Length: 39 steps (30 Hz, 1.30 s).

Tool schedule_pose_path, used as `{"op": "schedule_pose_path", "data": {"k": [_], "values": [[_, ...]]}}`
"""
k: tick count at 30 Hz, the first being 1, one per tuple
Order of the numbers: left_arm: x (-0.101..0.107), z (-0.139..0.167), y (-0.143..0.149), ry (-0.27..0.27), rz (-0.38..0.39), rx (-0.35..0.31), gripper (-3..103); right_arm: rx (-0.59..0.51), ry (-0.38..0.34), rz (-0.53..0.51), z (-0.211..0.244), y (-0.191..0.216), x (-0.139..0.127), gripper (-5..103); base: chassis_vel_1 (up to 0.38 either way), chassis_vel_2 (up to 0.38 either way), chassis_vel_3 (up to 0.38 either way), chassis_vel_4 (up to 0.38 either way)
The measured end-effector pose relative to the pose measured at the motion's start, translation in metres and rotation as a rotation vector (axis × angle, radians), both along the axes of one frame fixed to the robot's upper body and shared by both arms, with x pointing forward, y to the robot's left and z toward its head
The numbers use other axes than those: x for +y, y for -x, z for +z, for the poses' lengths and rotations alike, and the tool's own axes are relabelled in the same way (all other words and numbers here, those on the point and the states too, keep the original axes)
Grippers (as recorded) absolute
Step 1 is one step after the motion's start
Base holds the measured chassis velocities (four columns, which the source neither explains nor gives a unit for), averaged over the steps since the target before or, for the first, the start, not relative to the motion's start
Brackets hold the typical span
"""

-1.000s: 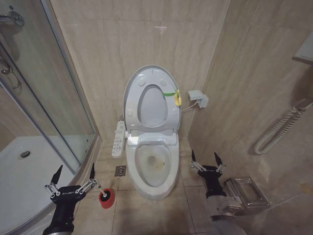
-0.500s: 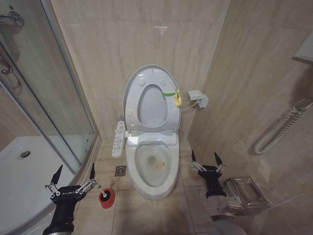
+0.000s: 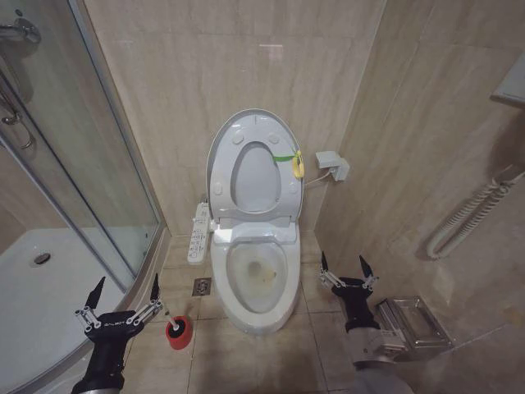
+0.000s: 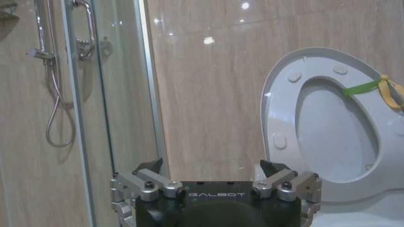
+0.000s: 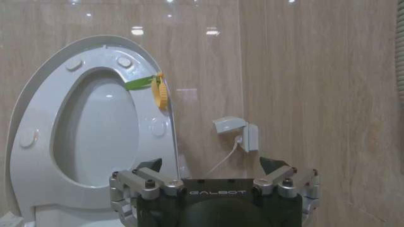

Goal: Open the toilet lid, clean the toilet bowl with a toilet brush, close the toilet lid, and flush.

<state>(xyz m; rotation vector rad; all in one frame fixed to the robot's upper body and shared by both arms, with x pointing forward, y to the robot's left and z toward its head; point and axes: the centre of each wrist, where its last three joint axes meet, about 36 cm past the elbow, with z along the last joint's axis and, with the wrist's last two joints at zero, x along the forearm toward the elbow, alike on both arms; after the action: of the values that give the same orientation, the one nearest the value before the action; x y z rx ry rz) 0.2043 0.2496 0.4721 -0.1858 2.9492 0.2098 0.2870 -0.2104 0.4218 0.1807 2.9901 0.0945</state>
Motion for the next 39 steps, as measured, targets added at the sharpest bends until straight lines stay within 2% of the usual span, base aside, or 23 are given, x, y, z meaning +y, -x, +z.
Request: {"op": "schedule_pose_path", "data": {"k": [15, 18, 19, 23, 24, 27, 29, 32, 33, 35, 39], "values": [[0.000, 0.000, -0.002, 0.004, -0.001, -0.001, 100, 0.000, 0.000, 0.000, 0.000, 0.000, 0.000, 100, 0.000, 0.000, 0.000, 0.000], [0.003, -0.004, -0.021, 0.060, -0.018, 0.024, 100, 0.000, 0.000, 0.000, 0.000, 0.000, 0.000, 100, 0.000, 0.000, 0.000, 0.000], [0.003, -0.004, -0.021, 0.060, -0.018, 0.024, 100, 0.000, 0.000, 0.000, 0.000, 0.000, 0.000, 100, 0.000, 0.000, 0.000, 0.000], [0.008, -0.005, -0.057, 0.161, -0.069, 0.067, 100, 0.000, 0.000, 0.000, 0.000, 0.000, 0.000, 100, 0.000, 0.000, 0.000, 0.000], [0.008, -0.005, -0.057, 0.161, -0.069, 0.067, 100, 0.000, 0.000, 0.000, 0.000, 0.000, 0.000, 100, 0.000, 0.000, 0.000, 0.000], [0.011, -0.004, -0.084, 0.231, -0.119, 0.096, 100, 0.000, 0.000, 0.000, 0.000, 0.000, 0.000, 100, 0.000, 0.000, 0.000, 0.000], [0.013, -0.002, -0.092, 0.251, -0.134, 0.105, 100, 0.000, 0.000, 0.000, 0.000, 0.000, 0.000, 100, 0.000, 0.000, 0.000, 0.000], [0.017, 0.004, -0.120, 0.319, -0.199, 0.131, 100, 0.000, 0.000, 0.000, 0.000, 0.000, 0.000, 100, 0.000, 0.000, 0.000, 0.000], [0.017, 0.004, -0.120, 0.319, -0.199, 0.131, 100, 0.000, 0.000, 0.000, 0.000, 0.000, 0.000, 100, 0.000, 0.000, 0.000, 0.000], [0.019, 0.009, -0.136, 0.353, -0.237, 0.145, 100, 0.000, 0.000, 0.000, 0.000, 0.000, 0.000, 100, 0.000, 0.000, 0.000, 0.000], [0.019, 0.010, -0.139, 0.360, -0.245, 0.148, 100, 0.000, 0.000, 0.000, 0.000, 0.000, 0.000, 100, 0.000, 0.000, 0.000, 0.000]]}}
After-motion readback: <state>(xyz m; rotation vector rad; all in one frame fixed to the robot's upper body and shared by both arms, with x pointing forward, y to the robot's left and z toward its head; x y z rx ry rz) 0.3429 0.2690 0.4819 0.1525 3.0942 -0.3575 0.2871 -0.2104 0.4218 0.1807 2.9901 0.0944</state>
